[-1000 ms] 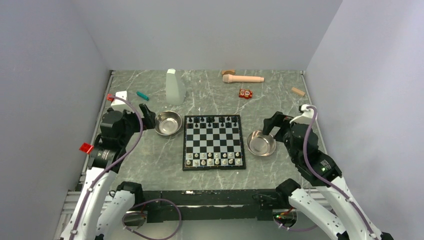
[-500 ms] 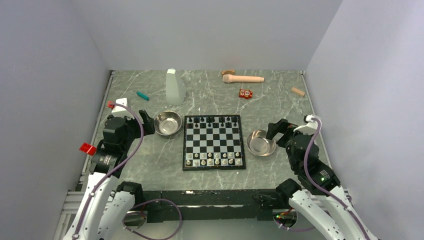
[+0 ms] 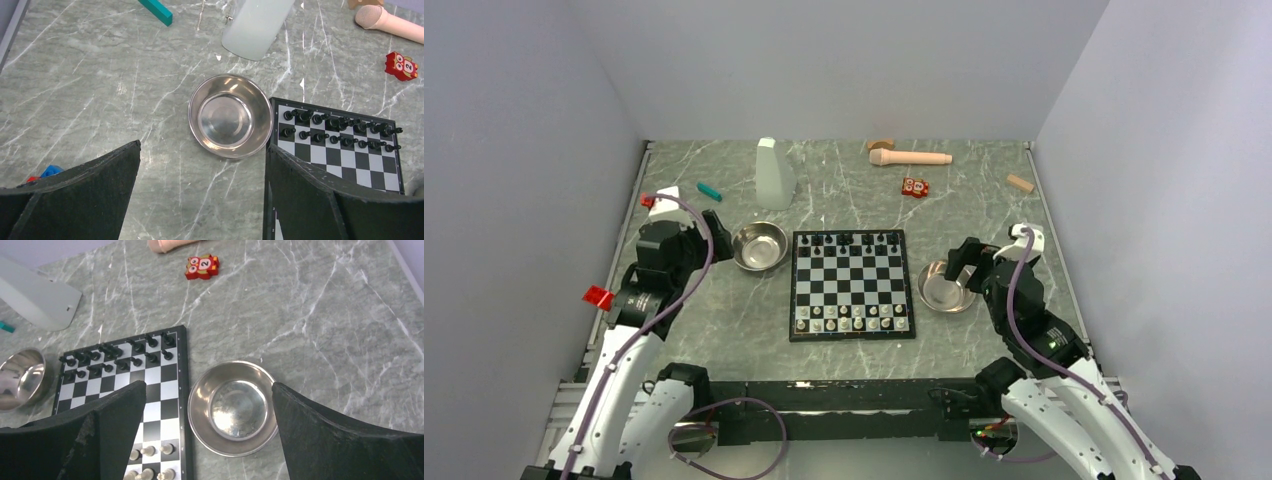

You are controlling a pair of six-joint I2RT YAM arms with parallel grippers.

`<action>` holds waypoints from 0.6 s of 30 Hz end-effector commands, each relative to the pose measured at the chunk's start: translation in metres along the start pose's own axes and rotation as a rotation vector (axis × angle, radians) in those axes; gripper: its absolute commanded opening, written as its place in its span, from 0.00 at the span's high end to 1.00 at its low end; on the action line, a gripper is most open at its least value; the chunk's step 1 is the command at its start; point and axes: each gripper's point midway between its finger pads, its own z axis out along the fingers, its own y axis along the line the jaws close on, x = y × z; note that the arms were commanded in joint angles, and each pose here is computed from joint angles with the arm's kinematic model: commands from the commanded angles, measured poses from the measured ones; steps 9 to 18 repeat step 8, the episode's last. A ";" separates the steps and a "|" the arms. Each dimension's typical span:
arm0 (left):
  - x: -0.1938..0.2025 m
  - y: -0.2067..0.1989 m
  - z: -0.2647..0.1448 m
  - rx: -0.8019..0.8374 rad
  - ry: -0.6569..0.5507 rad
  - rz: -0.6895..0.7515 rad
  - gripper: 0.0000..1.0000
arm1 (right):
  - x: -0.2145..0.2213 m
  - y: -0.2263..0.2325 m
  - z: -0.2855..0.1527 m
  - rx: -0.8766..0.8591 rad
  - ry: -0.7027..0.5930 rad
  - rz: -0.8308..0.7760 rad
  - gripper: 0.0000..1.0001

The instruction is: Set up the chess pieces on the board

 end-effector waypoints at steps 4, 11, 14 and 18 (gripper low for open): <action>-0.027 0.001 -0.010 -0.022 -0.080 -0.035 0.01 | -0.028 0.010 0.001 -0.042 -0.095 -0.048 0.00; -0.029 0.005 -0.011 -0.043 -0.091 -0.040 0.01 | -0.025 0.013 0.005 -0.033 -0.063 -0.060 0.00; -0.029 0.005 -0.011 -0.043 -0.091 -0.040 0.01 | -0.025 0.013 0.005 -0.033 -0.063 -0.060 0.00; -0.029 0.005 -0.011 -0.043 -0.091 -0.040 0.01 | -0.025 0.013 0.005 -0.033 -0.063 -0.060 0.00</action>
